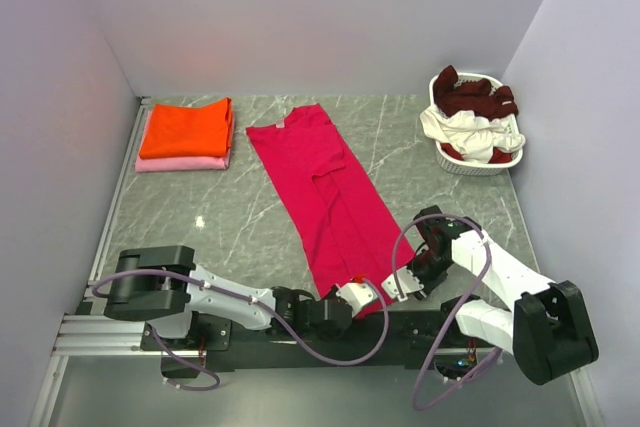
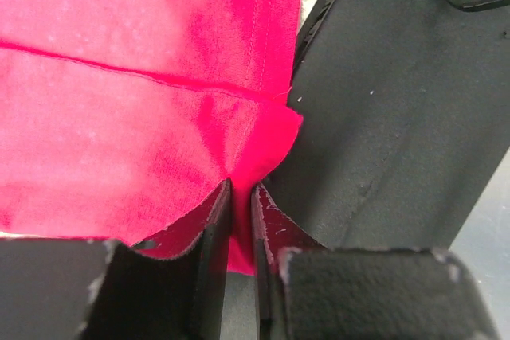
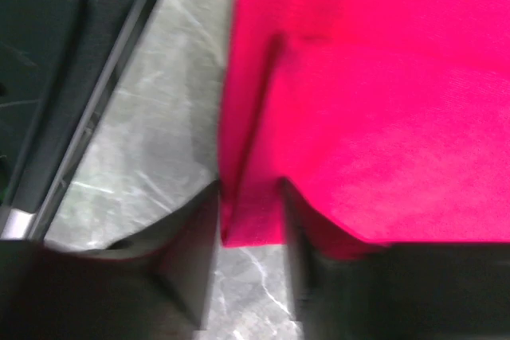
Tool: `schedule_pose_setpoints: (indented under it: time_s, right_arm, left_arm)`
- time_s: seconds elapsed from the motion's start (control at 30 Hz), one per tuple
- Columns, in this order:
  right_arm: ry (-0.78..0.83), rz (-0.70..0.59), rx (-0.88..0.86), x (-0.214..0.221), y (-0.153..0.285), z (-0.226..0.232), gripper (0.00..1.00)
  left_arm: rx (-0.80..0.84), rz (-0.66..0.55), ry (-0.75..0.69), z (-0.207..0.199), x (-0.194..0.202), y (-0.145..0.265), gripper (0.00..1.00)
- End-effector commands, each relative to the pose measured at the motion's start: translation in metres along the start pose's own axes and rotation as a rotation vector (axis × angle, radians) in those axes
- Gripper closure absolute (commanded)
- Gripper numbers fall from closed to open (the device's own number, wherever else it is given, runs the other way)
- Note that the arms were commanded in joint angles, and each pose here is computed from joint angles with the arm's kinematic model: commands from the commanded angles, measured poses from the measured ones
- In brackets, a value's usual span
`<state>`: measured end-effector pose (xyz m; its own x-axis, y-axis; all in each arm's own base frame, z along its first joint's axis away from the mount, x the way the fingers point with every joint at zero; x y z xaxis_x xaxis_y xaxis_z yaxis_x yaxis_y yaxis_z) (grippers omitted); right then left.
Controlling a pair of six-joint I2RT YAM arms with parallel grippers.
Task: Fold and stack the t-shirts
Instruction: Fold the tshirt
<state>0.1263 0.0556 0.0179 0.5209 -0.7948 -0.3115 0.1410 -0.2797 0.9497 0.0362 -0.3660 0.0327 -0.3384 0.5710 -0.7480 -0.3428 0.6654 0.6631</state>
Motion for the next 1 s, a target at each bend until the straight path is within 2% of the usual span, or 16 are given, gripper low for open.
schedule_pose_setpoints:
  time_s: [0.0, 0.07, 0.1, 0.27, 0.43, 0.53, 0.67, 0.83, 0.97]
  right_arm:
    - [0.012, 0.055, 0.065, 0.011, -0.003, -0.019, 0.61]
    - [0.0, 0.053, 0.071, 0.01, -0.004, -0.019, 0.74]
    - [-0.011, 0.045, 0.074, 0.009, -0.003, -0.019, 1.0]
    - [-0.013, -0.041, 0.081, -0.013, 0.008, -0.011, 1.0]
    - [-0.007, -0.037, 0.164, -0.024, 0.03, -0.013, 1.0]
    - [-0.012, -0.059, 0.134, -0.034, 0.048, -0.008, 1.0]
    - [-0.024, -0.07, 0.062, -0.042, 0.057, 0.012, 1.0]
    - [-0.047, -0.059, 0.097, -0.043, 0.058, 0.021, 1.0]
    - [-0.099, -0.073, 0.155, -0.045, 0.064, 0.008, 1.0]
  left_arm:
    - [0.051, -0.03, 0.025, -0.009, -0.014, 0.011, 0.79]
    - [0.056, -0.039, 0.032, -0.008, -0.015, 0.014, 0.8]
    - [0.061, -0.043, 0.037, -0.008, -0.015, 0.016, 0.8]
    - [0.118, -0.039, 0.068, -0.008, -0.008, 0.027, 0.8]
    - [0.255, -0.035, 0.076, -0.027, -0.008, 0.041, 0.8]
    - [0.313, -0.04, 0.069, -0.04, -0.019, 0.044, 0.79]
    - [0.35, -0.033, 0.049, -0.053, -0.032, 0.038, 0.79]
    - [0.35, 0.001, 0.047, -0.058, -0.034, 0.027, 0.8]
    - [0.341, -0.002, 0.075, -0.05, -0.037, 0.032, 0.81]
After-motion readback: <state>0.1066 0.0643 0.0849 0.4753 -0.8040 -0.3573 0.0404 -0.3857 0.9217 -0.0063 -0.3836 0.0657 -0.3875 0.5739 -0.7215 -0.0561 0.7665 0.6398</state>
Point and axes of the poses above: each gripper's point midway between its finger pads, its own y axis back along the fingers, its own z axis along the line the jaws close on, x = y × z, the point moved 1 cm from there along y, back along the fingers, and after that the axes turned 3 degrees about -y, right-handed, at the moved point
